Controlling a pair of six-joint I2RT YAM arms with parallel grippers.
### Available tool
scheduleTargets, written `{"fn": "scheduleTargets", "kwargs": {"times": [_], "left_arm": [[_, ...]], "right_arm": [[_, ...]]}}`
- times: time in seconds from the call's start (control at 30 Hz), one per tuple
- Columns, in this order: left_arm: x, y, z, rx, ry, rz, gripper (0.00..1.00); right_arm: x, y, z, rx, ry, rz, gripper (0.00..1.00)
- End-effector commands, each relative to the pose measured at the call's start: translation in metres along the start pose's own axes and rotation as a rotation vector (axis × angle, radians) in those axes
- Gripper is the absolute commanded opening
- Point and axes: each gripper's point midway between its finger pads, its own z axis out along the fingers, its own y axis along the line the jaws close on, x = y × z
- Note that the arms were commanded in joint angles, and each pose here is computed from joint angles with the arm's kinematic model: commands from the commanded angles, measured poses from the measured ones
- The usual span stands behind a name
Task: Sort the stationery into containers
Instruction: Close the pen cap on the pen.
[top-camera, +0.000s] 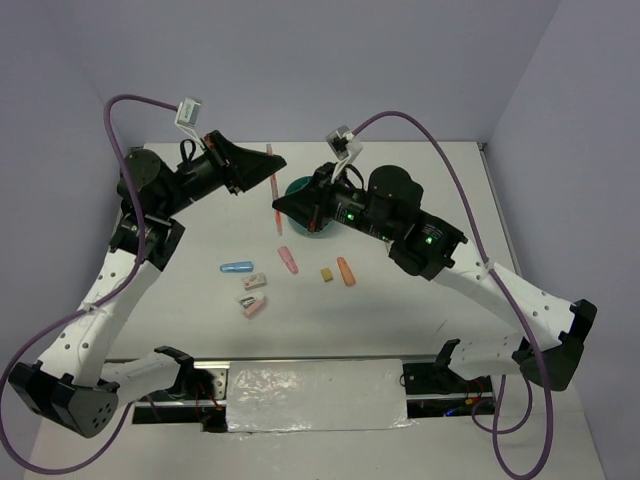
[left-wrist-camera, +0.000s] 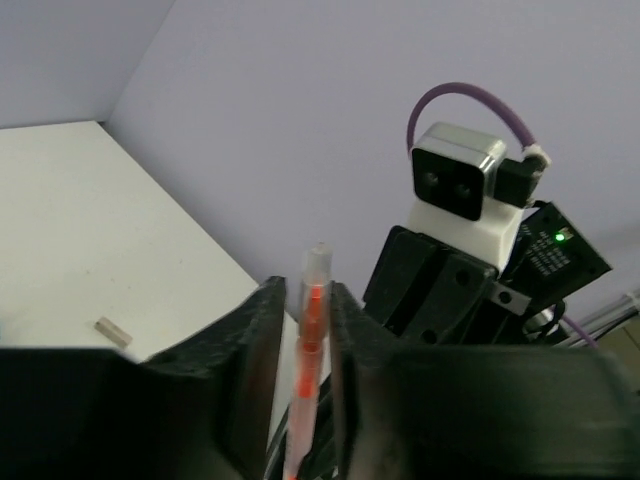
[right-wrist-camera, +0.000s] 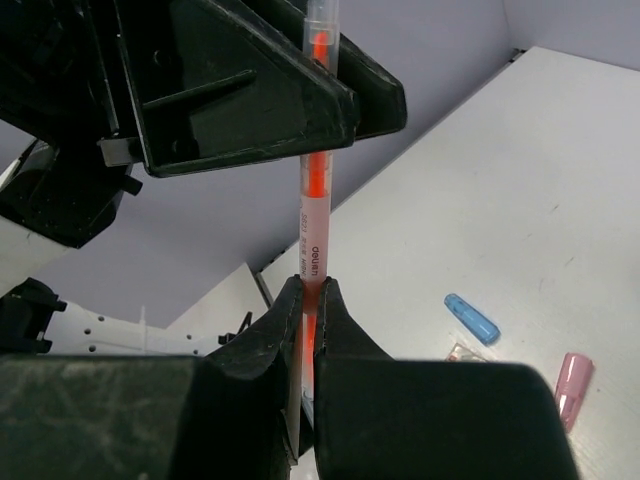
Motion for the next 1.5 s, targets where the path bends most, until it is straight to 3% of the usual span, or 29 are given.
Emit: {"fn": "scheduleTargets", "kwargs": {"times": [0.0,0.1,0.33,0.4,0.43,0.53,0.57,0.63,0.7,0.93,0.97,1.1,1.47], "left_arm": [[-0.014,-0.024,0.001,0.08,-0.021,0.075,0.29],[-0.007,-0.026,0.001,0.121,0.0,0.061,0.19],[0.011,-0.03,-0.004,0.197,0.065,0.044,0.06],[0.014,-0.03,-0.004,0.201,0.079,0.042,0.1],[0.016,-0.03,-0.005,0.204,0.089,0.038,0.23],[0.017,-0.027,-0.004,0.191,0.098,0.037,0.38],[0.017,-0.026,-0.004,0.187,0.101,0.039,0.35],[0.016,-0.026,-0.004,0.179,0.099,0.041,0.13],[0.015,-0.025,-0.003,0.167,0.103,0.049,0.03],[0.002,-0.043,-0.004,0.211,0.076,0.124,0.0],[-0.001,-0.048,-0.004,0.226,0.069,0.142,0.0],[-0.011,-0.075,-0.01,0.318,0.05,0.187,0.0],[-0.017,-0.081,-0.011,0.327,0.006,0.155,0.0]], "right_arm": [[-0.024,0.014,-0.01,-0.047,-0.069,-0.045,0.0],[-0.027,0.011,-0.01,-0.021,-0.079,-0.04,0.0],[-0.043,0.004,-0.006,0.013,-0.105,-0.039,0.0],[-0.05,0.005,-0.006,0.007,-0.12,-0.039,0.0],[-0.051,0.003,-0.005,0.009,-0.119,-0.041,0.0],[-0.056,0.007,-0.002,0.001,-0.119,-0.052,0.0],[-0.057,0.006,-0.001,0.003,-0.12,-0.056,0.0],[-0.058,0.007,0.0,-0.001,-0.12,-0.056,0.0],[-0.055,0.007,0.0,-0.004,-0.115,-0.053,0.0],[-0.042,0.007,0.0,-0.084,-0.082,-0.072,0.0],[-0.029,0.012,-0.001,-0.151,-0.035,-0.064,0.03],[-0.028,0.016,0.004,-0.234,-0.029,-0.022,0.35],[-0.051,0.03,0.02,-0.285,-0.059,-0.017,0.36]]}}
